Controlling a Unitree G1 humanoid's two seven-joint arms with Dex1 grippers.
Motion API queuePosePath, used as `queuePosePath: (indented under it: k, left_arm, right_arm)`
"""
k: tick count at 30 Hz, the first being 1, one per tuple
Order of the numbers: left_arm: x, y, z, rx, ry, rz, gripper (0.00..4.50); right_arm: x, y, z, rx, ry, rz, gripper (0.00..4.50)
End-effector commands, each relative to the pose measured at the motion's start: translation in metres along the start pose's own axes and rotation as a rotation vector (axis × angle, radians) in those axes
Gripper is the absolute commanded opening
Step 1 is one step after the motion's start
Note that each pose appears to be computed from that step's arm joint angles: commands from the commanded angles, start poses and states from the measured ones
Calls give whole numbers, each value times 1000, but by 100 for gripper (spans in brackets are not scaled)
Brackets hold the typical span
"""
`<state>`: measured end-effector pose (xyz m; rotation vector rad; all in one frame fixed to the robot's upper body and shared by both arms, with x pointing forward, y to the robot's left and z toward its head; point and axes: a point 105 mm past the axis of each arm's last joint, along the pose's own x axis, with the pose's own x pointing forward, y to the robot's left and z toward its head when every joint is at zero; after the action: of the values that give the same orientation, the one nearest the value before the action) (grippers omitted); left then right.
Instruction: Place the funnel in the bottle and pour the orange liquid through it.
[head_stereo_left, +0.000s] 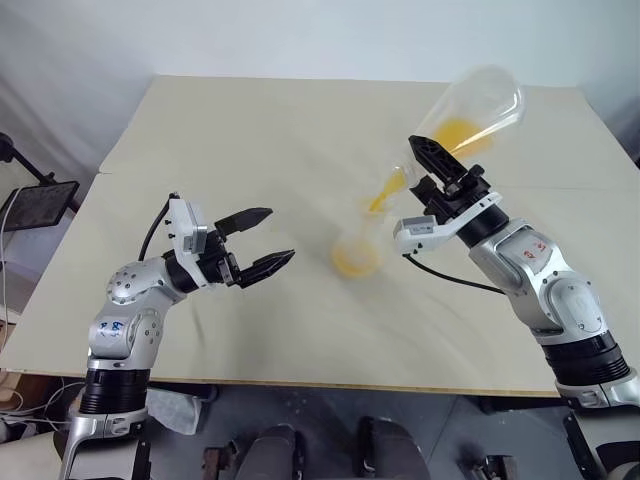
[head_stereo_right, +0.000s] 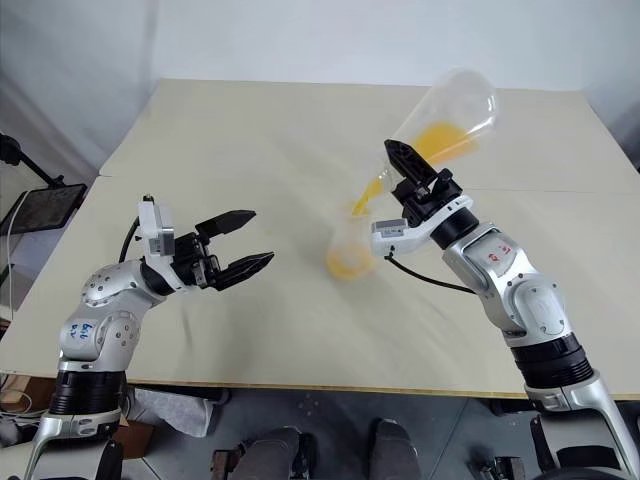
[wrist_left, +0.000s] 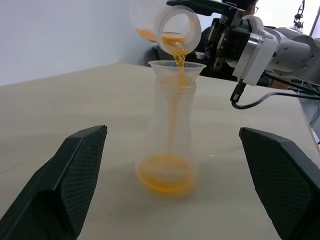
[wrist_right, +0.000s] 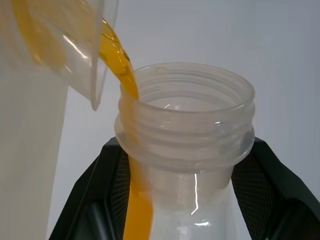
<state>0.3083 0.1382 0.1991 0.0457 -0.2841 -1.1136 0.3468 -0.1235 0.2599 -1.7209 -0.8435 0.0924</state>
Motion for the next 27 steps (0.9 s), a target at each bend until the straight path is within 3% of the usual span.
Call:
queuePosePath:
  k: [1, 27]
  left_arm:
    - [3, -2, 11, 47, -26, -13, 450]
    - [5, -3, 11, 46, -33, -4, 450]
  right_arm:
    - [-1, -14, -2, -32, -8, -53, 242]
    - [1, -22, -4, -82, -11, -100, 242]
